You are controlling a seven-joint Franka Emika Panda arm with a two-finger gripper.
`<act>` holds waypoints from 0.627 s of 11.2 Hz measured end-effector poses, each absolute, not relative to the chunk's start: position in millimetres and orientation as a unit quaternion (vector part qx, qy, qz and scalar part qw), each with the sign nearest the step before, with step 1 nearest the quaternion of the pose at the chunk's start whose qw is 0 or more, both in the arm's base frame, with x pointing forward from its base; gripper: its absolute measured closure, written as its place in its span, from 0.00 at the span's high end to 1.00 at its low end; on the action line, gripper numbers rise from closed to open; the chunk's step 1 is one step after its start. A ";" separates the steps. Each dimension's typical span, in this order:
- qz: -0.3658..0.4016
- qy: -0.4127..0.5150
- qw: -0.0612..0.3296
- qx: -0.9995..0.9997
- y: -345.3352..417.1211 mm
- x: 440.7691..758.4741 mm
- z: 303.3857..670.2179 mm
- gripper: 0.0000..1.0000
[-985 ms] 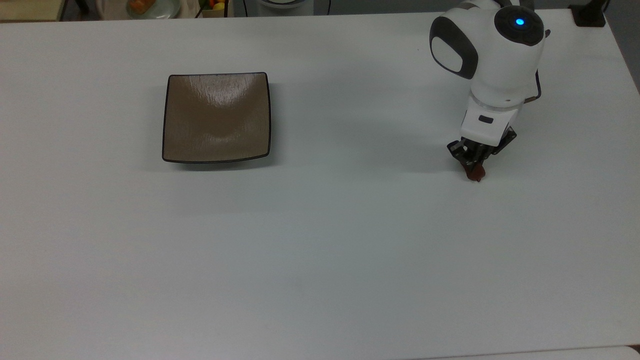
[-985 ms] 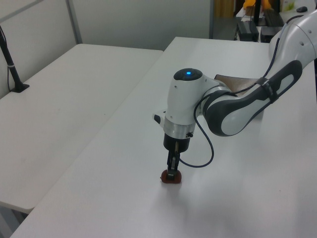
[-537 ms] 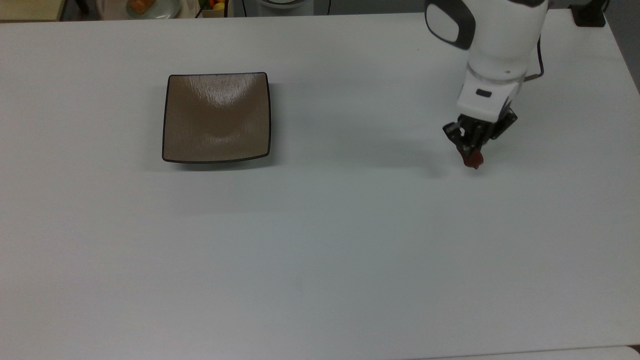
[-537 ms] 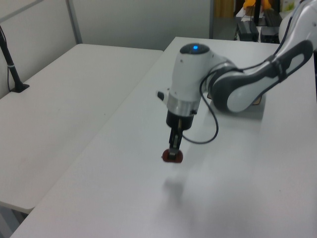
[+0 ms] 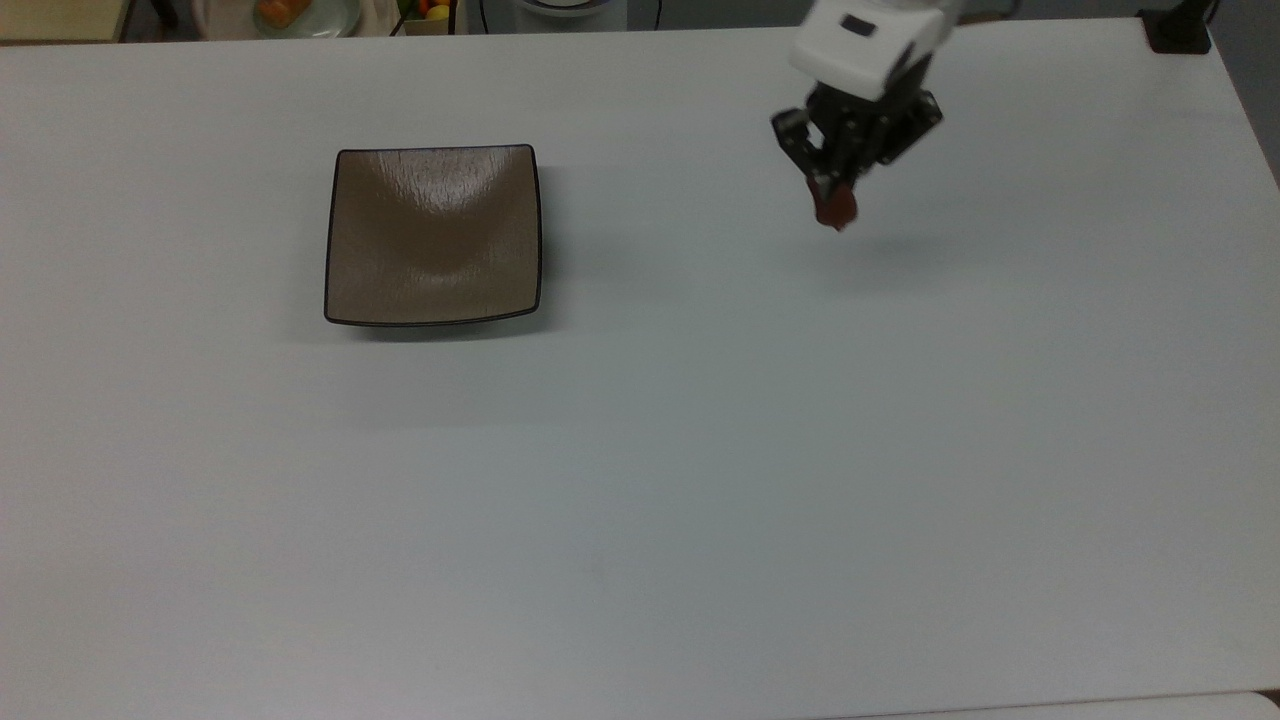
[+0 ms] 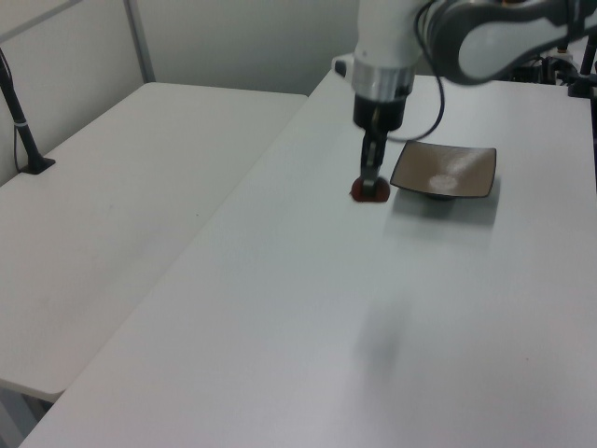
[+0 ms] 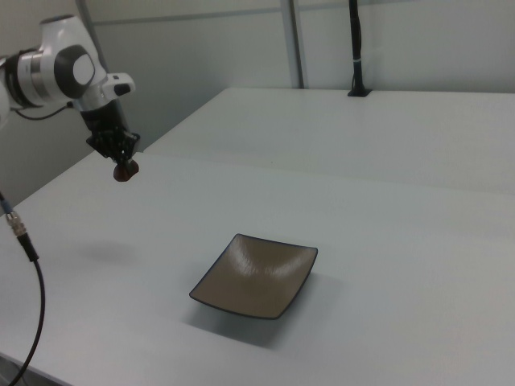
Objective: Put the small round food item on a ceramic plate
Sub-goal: 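Lift the held food item and carry it toward the square plate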
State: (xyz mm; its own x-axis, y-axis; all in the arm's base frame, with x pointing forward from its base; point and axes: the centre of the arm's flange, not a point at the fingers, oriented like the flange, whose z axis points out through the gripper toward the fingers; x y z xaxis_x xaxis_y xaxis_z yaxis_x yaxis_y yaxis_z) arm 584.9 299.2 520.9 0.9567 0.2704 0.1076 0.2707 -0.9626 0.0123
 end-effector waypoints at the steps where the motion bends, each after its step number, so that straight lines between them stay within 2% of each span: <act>1: -0.041 -0.138 0.004 -0.990 273.2 581.8 536.9 0.10; 4: -0.018 -0.153 0.020 -0.988 192.5 571.9 572.3 0.10; 7: -0.016 -0.129 0.022 -0.991 125.1 568.9 577.3 0.09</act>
